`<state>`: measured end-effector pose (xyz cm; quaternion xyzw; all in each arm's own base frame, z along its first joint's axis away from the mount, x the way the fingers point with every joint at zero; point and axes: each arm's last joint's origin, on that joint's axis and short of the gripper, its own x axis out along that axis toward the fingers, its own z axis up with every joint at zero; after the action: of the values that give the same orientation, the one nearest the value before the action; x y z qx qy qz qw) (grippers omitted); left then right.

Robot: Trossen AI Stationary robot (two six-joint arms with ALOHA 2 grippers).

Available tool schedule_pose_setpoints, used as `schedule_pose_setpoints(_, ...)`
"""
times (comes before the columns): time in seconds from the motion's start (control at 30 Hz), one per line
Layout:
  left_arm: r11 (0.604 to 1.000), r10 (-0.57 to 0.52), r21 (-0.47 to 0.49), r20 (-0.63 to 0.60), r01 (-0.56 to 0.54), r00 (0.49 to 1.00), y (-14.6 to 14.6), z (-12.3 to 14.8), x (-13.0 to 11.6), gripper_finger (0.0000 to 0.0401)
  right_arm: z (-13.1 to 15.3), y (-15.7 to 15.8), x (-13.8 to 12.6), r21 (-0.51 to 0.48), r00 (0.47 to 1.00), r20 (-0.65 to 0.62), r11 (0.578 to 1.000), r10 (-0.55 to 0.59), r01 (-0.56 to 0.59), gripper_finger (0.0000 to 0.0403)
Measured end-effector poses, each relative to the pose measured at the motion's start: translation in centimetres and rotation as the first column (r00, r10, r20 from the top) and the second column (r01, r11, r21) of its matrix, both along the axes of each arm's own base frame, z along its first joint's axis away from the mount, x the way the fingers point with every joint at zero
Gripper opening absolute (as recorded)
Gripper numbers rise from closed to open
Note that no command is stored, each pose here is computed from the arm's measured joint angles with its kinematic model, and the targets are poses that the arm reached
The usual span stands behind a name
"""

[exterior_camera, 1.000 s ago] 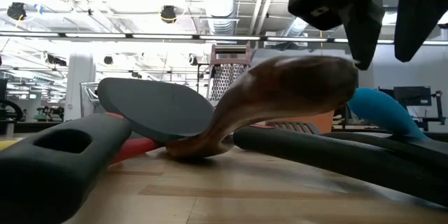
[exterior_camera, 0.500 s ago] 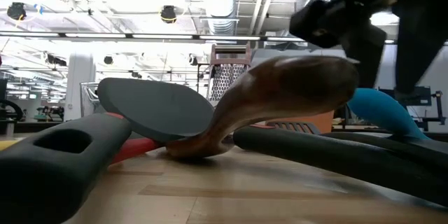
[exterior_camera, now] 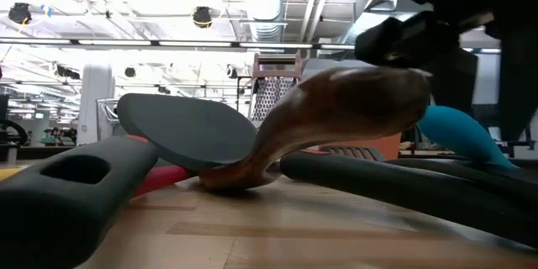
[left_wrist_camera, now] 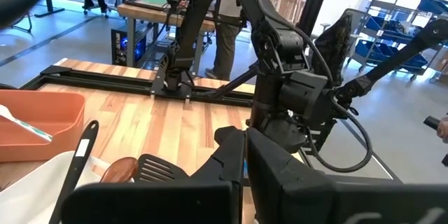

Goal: Pick & Place Kitchen Items
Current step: Put the blue serving spoon into the white bin

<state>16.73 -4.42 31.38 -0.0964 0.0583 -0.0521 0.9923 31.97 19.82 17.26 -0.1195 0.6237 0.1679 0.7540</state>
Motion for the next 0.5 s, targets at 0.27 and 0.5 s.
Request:
schedule_pose_setpoints(0.27, 1.0, 0.001, 0.0, 0.001, -0.001, 1.0, 0.0, 0.01, -0.01, 0.0002, -0.81, 0.21, -0.69, -0.004, 1.0, -0.022, 1.0, -0.018, 0.018, 0.0123)
schedule_pose_setpoints(0.5, 1.0, 0.001, 0.0, 0.001, -0.001, 1.0, 0.0, 0.01, -0.01, 0.0002, -0.69, 0.47, -0.18, 0.029, 0.999, 0.028, 0.999, -0.019, 0.019, 0.0123)
